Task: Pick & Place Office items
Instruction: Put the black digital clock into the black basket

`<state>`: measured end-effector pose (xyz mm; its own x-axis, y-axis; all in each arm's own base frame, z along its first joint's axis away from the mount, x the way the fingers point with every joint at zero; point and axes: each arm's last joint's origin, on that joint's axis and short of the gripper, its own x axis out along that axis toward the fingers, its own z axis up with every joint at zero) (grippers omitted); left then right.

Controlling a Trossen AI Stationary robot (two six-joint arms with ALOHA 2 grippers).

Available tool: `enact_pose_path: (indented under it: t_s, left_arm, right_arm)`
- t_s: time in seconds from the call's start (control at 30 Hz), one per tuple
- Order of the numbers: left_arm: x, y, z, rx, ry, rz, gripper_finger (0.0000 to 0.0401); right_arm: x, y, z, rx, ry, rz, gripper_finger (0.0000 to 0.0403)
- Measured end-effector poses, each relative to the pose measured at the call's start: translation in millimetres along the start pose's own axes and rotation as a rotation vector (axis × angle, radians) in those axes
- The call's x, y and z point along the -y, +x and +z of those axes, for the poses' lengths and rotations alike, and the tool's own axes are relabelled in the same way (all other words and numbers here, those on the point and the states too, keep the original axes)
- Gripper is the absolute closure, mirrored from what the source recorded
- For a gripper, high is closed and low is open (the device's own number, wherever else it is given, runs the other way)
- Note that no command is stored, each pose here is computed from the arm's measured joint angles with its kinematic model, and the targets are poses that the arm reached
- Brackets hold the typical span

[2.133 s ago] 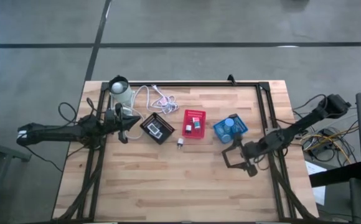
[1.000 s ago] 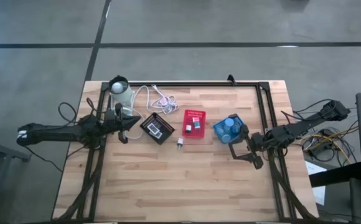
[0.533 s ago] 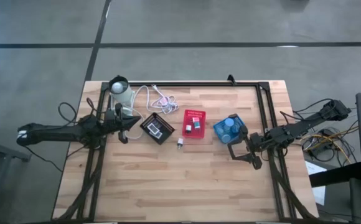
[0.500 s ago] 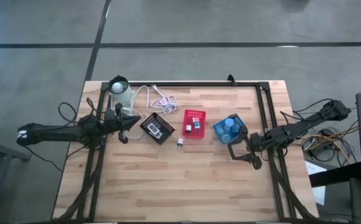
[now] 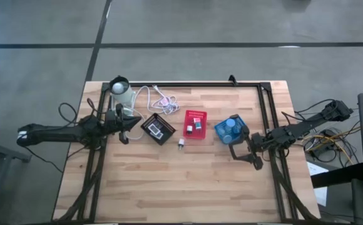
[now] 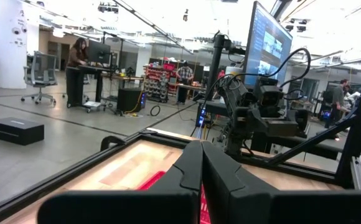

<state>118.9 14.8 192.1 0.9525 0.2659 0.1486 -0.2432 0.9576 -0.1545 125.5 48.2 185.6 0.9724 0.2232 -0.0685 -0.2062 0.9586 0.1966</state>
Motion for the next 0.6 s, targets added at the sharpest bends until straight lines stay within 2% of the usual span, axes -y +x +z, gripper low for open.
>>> enact_pose_path:
  t_s: [0.3,0.6]
  left_arm:
    - [0.0,0.0,0.0,0.000,-0.001,0.000,0.0396]
    - [0.0,0.0,0.0,0.000,-0.002,0.000,0.0396]
  right_arm:
    - [-0.8,0.0,1.9,0.017,0.011,0.018,0.0117]
    - [0.0,0.1,4.4,0.049,0.013,-0.022,0.0117]
